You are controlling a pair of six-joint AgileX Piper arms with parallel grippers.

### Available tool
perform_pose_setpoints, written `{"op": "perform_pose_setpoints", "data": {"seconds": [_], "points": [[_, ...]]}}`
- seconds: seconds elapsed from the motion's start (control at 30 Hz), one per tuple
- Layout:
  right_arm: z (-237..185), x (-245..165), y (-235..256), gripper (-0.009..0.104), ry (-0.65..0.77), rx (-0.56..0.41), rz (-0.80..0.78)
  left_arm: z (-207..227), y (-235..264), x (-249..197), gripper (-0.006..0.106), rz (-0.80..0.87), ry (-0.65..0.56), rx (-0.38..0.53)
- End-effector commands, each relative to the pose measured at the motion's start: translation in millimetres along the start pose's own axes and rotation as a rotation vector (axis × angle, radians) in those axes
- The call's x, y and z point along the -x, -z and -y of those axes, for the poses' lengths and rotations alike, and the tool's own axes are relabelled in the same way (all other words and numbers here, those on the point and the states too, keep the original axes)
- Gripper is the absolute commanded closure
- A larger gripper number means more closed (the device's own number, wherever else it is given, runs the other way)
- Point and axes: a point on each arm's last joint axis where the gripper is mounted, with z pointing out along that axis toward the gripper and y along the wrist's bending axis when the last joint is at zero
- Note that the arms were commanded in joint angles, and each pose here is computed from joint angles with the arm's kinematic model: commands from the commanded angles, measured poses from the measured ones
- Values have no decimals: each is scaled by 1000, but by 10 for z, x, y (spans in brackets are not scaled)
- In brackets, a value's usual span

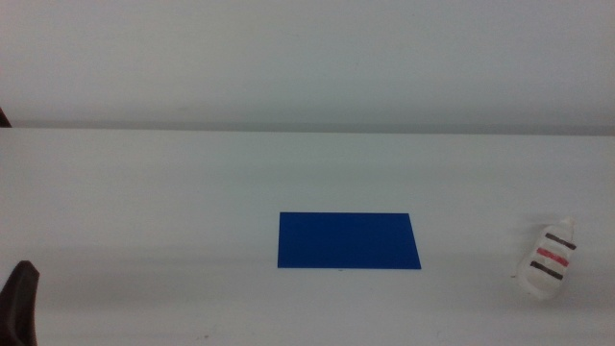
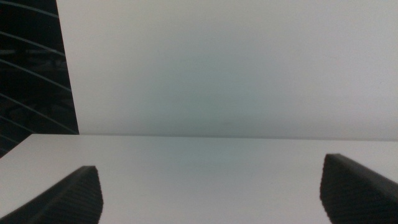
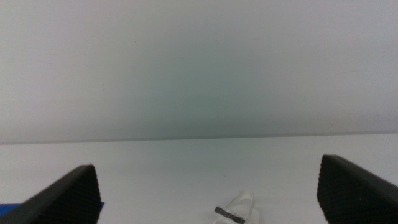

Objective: Use one arm to grab the shoe from the table and place it on the mat.

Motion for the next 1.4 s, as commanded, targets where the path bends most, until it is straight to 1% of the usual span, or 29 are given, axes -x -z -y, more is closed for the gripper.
{"op": "perform_pose_setpoints", "data": {"seconds": [0.0, 0.1, 0.27, 0.33, 0.4, 0.43, 0.53, 0.63, 0.7, 0.8, 0.9, 1.0, 1.2, 1.37], "points": [[1, -101, 11, 2, -16, -2, 4, -8, 10, -106, 7, 15, 6, -1], [0, 21, 30, 2, -44, -2, -28, -8, 10, -106, 7, 15, 6, -1], [-17, 376, -48, 2, -118, 9, -189, -8, 10, -106, 7, 15, 6, -1], [-37, 563, -116, 2, -172, 13, -328, -8, 10, -106, 7, 15, 6, -1], [-79, 700, -153, 2, -238, 25, -541, -8, 10, -106, 7, 15, 6, -1], [-89, 788, -179, 2, -235, 25, -648, -8, 10, -106, 7, 15, 6, -1], [-98, 1024, -309, 2, -232, 13, -847, -8, 10, -106, 7, 15, 6, -1], [-119, 1112, -465, 2, -243, 18, -985, -8, 10, -106, 7, 15, 6, -1], [-122, 1114, -550, 2, -243, 16, -1025, -8, 10, -106, 7, 15, 6, -1], [-110, 1059, -706, 2, -240, -2, -1043, -8, 10, -106, 7, 15, 6, -1], [-64, 975, -900, 2, -225, -70, -1143, -8, 10, -106, 7, 15, 6, -1], [22, 919, -1141, 2, -242, -182, -1266, -8, 10, -106, 7, 15, 6, -1], [195, 784, -1723, 2, -302, -292, -1315, -8, 10, -106, 7, 15, 6, -1], [292, 543, -2119, 2, -324, -322, -1356, -8, 10, -106, 7, 15, 6, -1]]}}
